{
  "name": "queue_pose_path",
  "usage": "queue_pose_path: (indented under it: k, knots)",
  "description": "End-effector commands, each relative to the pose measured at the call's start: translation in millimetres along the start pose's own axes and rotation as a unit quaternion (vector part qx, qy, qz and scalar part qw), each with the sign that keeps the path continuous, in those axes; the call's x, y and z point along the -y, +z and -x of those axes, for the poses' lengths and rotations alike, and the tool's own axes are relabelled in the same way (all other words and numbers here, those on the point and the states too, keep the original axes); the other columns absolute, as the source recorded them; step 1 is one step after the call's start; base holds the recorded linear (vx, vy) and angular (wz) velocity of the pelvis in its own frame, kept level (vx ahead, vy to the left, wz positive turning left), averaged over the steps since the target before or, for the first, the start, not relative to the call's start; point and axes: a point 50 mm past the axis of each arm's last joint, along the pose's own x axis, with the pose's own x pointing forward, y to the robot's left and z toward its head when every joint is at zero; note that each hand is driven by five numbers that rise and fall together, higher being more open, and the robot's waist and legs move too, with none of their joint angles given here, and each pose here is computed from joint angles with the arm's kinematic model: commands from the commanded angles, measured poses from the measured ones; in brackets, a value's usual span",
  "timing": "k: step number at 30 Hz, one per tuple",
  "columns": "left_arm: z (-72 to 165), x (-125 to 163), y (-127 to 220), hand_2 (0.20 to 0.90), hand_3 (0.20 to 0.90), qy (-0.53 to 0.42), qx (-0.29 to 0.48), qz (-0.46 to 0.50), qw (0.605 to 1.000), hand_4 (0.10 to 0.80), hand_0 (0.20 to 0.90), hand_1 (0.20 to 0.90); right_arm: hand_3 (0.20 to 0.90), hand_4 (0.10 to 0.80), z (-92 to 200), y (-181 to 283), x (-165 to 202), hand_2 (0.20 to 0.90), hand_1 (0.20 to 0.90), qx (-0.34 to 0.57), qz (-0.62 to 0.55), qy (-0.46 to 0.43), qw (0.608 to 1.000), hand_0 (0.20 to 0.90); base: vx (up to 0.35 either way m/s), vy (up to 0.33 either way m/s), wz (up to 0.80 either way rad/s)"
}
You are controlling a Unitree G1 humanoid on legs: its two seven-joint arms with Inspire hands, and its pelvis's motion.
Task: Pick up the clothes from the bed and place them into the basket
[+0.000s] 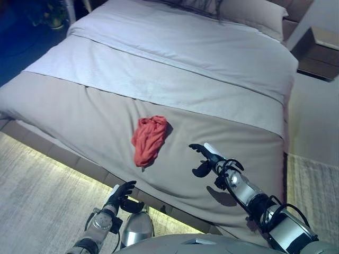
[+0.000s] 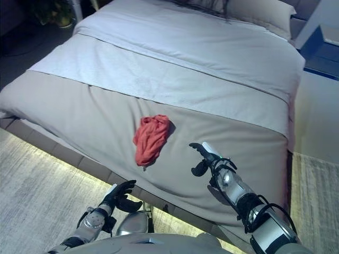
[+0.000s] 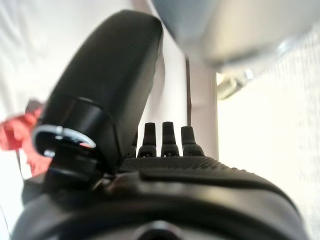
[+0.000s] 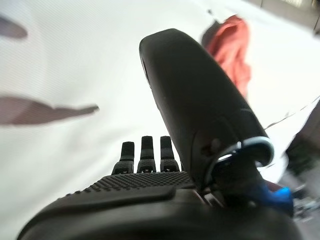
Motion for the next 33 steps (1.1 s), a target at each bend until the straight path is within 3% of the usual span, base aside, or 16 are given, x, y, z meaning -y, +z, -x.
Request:
queue_pose_path:
  k: [1, 4, 7, 19, 26, 33]
  knots:
    - [-5, -29, 23, 0.9, 0.9, 0.025, 0.054, -0.02, 0.998, 0.8, 0.9, 0.9, 0.9, 0.8, -31, 75, 82, 0.9, 0.9, 0.116, 0.073, -0.129, 0.982, 0.9, -0.305, -0.272, 0.6]
    - [-11, -40, 35, 0.9, 0.9, 0.063, 0.054, 0.009, 0.997, 0.8, 0.9, 0.9, 0.9, 0.8, -33, 99, 109, 0.9, 0.9, 0.157, 0.126, -0.149, 0.968, 0.9, -0.138, -0.19, 0.43]
    - [-11, -40, 37, 0.9, 0.9, 0.066, 0.058, -0.024, 0.996, 0.8, 0.9, 0.9, 0.9, 0.8, -32, 108, 143, 0.9, 0.9, 0.177, 0.157, -0.187, 0.954, 0.9, -0.079, -0.188, 0.37]
    - [-3, -43, 25, 0.9, 0.9, 0.084, 0.06, -0.014, 0.995, 0.8, 0.9, 0.9, 0.9, 0.8, -30, 111, 194, 0.9, 0.9, 0.123, 0.228, -0.261, 0.93, 0.9, 0.038, -0.046, 0.19]
    - [-1, -44, 22, 0.9, 0.9, 0.086, 0.051, -0.016, 0.995, 0.8, 0.9, 0.9, 0.9, 0.8, -12, 134, 240, 0.9, 0.9, 0.143, 0.214, -0.418, 0.871, 0.9, 0.049, -0.021, 0.08]
    - [-6, -43, 41, 0.9, 0.9, 0.076, 0.081, -0.002, 0.994, 0.8, 0.9, 0.9, 0.9, 0.8, -10, 141, 257, 0.9, 0.9, 0.103, 0.255, -0.404, 0.873, 0.9, 0.003, 0.006, -0.02]
